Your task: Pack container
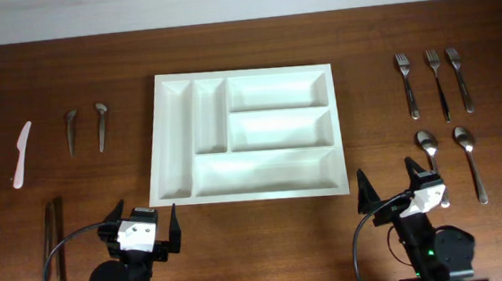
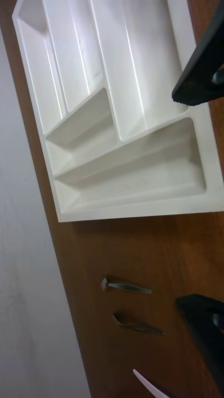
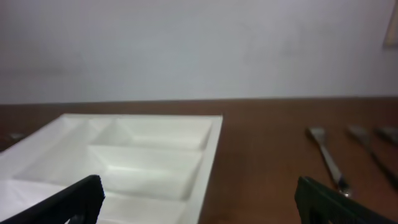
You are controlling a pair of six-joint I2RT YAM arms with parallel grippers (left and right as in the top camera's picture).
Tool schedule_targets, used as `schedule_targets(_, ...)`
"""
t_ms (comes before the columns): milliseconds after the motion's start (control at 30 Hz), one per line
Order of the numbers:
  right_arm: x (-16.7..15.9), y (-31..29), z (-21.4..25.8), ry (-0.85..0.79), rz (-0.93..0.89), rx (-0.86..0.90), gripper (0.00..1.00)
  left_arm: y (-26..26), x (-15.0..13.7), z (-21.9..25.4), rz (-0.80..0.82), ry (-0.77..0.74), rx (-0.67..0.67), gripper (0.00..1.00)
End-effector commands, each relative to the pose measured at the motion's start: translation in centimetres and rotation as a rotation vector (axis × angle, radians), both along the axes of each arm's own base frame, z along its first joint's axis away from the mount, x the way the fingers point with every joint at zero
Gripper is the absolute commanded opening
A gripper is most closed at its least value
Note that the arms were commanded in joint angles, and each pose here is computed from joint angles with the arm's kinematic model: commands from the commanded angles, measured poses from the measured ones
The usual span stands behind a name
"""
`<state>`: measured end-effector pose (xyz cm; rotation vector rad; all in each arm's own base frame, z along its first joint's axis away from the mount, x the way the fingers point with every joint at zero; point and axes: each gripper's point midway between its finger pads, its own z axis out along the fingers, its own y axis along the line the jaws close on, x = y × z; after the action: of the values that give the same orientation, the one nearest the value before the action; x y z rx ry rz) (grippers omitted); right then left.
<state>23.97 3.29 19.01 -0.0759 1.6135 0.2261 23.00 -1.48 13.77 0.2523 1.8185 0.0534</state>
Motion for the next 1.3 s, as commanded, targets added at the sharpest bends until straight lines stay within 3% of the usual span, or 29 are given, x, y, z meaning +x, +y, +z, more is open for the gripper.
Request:
schedule_targets(0,-0.5,0.4,5.1,-0.054,0.02,-0.06,0.99,0.2,0.0,0.0,0.009,-0.008,0.014,0.99)
schedule_targets(167,0.9,-2.6,6.2,0.229,-0.146,-0.09,0.99,0.2,0.0,0.0,0.009,-0.008,0.014,0.99)
schedule_targets(467,6.0,-2.8,10.0,0.788,-0.027,-0.338,0.99,0.2,0.0,0.0,0.009,-0.008,0.014,0.99)
schedule_targets(733,12.1,-6.3,8.9,1.158,-0.022,-0.267,0.99,0.2,0.0,0.0,0.009,-0.008,0.014,0.99)
schedule_targets(1067,17.0,-11.7,1.3,1.35,-0.072,-0.159,0.99,0.2,0.0,0.0,0.009,-0.008,0.014,0.99)
schedule_targets(1267,17.8,-12.9,-2.4,1.425,-0.075,-0.133,0.99,0.2,0.0,0.0,0.009,-0.008,0.014,0.99)
